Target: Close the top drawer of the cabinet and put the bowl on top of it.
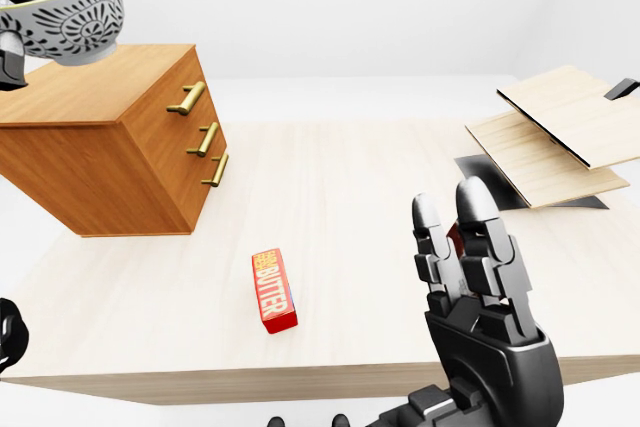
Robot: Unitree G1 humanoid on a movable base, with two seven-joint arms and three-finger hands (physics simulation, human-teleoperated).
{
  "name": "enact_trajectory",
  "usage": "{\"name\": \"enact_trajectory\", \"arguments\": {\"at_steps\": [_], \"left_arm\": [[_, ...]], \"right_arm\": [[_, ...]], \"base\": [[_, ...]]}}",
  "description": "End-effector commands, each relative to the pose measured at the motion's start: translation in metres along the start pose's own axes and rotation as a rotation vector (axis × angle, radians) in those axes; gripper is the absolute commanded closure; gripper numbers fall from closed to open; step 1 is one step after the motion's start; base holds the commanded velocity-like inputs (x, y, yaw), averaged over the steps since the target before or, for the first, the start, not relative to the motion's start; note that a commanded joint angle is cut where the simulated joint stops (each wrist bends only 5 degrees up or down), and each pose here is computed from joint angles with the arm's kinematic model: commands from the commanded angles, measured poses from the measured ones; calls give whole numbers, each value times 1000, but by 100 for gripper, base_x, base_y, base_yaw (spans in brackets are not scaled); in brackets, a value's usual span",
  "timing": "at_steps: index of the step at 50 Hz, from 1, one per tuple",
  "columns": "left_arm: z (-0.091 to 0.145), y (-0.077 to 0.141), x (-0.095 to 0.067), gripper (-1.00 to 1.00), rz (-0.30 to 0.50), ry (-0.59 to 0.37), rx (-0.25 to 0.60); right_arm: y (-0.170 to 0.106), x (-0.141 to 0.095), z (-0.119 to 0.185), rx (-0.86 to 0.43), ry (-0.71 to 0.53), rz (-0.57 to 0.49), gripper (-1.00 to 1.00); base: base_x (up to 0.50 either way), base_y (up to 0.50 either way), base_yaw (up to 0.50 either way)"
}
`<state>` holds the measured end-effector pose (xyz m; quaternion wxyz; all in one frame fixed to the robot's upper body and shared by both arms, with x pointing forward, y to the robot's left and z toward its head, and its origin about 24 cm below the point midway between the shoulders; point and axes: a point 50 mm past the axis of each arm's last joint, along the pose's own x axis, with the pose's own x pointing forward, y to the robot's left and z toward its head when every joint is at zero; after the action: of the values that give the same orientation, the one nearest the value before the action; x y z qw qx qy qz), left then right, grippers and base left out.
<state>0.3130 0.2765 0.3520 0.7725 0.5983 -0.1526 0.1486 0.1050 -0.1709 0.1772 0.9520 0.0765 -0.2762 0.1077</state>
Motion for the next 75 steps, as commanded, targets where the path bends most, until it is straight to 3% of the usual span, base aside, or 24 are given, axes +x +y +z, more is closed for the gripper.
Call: {"name": "enact_trajectory", "arguments": {"at_steps": [1,23,44,75], "left_arm": [[-8,3,2,100,46,23,-31],[-33,-10,10,100,71,111,-114],[-62,-50,12,100,48,242,-209],[-72,-88,17,100,6,351,-255]], "right_arm": [[1,-1,0,3,4,2,-100],[2,-2,0,-2,3,5,-100],[2,-2,-1,-2,7,5,-100],[2,-1,-2,-6,7,6,-100]], "base": [[0,0,0],[0,0,0],[0,0,0],[0,0,0]]}}
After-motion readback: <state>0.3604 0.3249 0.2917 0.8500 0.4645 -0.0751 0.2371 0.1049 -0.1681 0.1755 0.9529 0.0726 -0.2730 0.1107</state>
